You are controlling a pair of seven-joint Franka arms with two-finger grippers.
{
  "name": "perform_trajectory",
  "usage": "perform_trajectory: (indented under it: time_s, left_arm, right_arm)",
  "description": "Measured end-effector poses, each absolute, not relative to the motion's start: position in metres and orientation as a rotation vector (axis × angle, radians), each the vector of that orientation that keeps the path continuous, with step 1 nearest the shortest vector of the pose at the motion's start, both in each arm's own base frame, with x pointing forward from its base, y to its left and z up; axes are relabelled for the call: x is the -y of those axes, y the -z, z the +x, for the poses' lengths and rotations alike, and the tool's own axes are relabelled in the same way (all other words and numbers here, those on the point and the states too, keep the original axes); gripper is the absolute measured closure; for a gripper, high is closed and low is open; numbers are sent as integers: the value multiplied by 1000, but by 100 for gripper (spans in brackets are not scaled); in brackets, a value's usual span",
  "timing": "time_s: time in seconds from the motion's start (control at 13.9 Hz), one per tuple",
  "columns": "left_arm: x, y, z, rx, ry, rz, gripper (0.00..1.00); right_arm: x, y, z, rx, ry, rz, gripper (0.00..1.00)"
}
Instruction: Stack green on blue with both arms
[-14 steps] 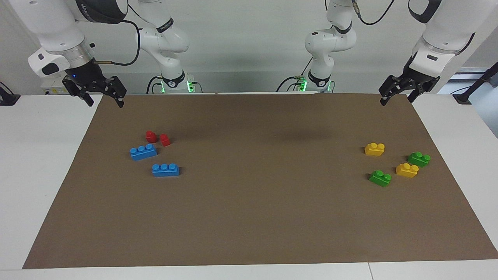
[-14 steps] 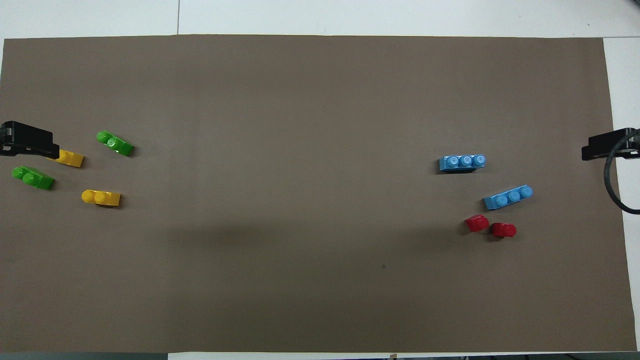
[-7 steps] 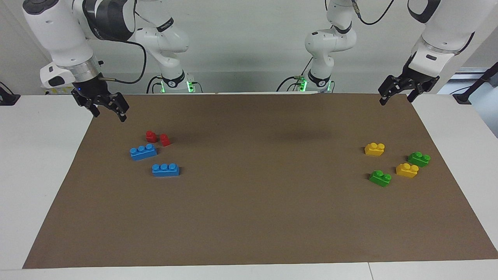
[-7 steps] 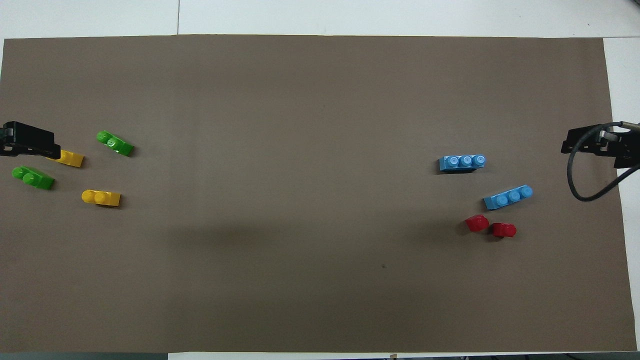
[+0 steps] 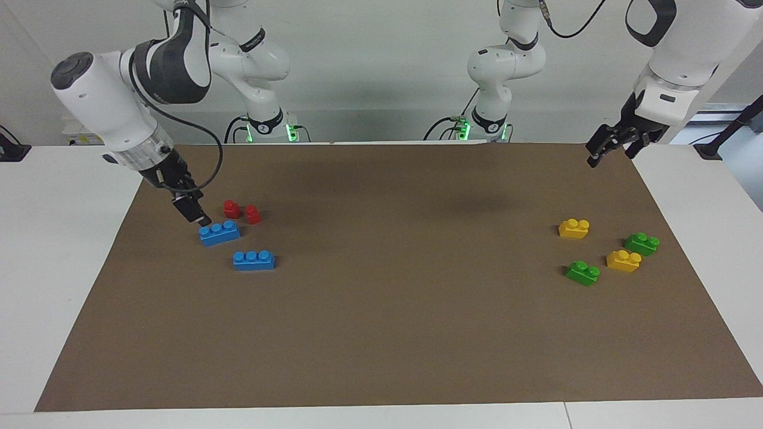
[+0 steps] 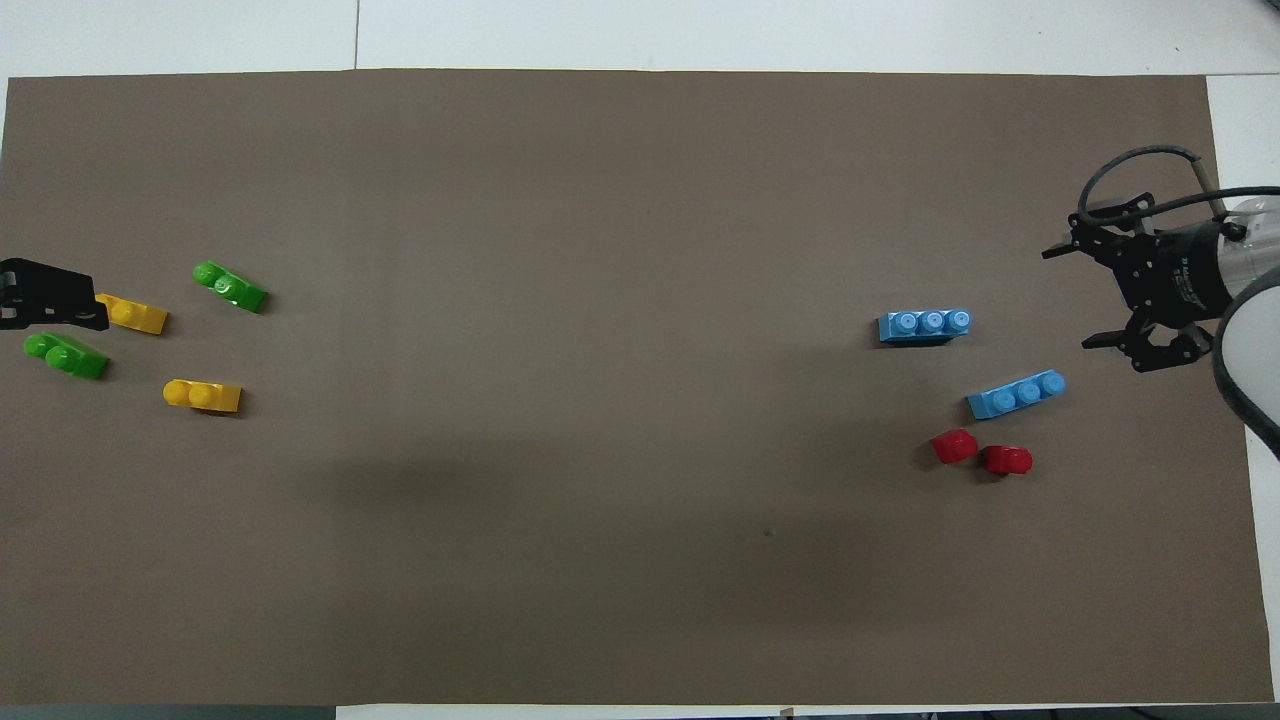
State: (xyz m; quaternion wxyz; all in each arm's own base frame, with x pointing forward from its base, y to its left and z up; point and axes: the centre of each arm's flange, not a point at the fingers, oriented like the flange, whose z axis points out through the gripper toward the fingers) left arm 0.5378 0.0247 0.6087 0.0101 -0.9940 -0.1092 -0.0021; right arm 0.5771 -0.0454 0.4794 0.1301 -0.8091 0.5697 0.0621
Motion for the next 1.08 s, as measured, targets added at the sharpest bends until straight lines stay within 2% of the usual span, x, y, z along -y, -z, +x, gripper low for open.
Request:
perform_trajectory:
  time_s: [0.22, 0.5, 0.79, 1.08]
  left_arm:
    - [-31, -579, 532, 604, 0, -3061, 0]
    - [-44, -541, 539, 993, 12, -2999, 0]
    - [-57, -486, 576, 1391, 60, -2875, 0]
    - [-62, -435, 601, 1504, 14, -2823, 0]
  right_arm:
    - [75, -436, 586, -1788, -329, -2151, 2]
    - [77, -406, 591, -1888, -440, -2029, 0]
    - [76, -374, 592, -1927, -526, -2012, 2]
    - [77, -339, 593, -1953, -603, -1991, 0]
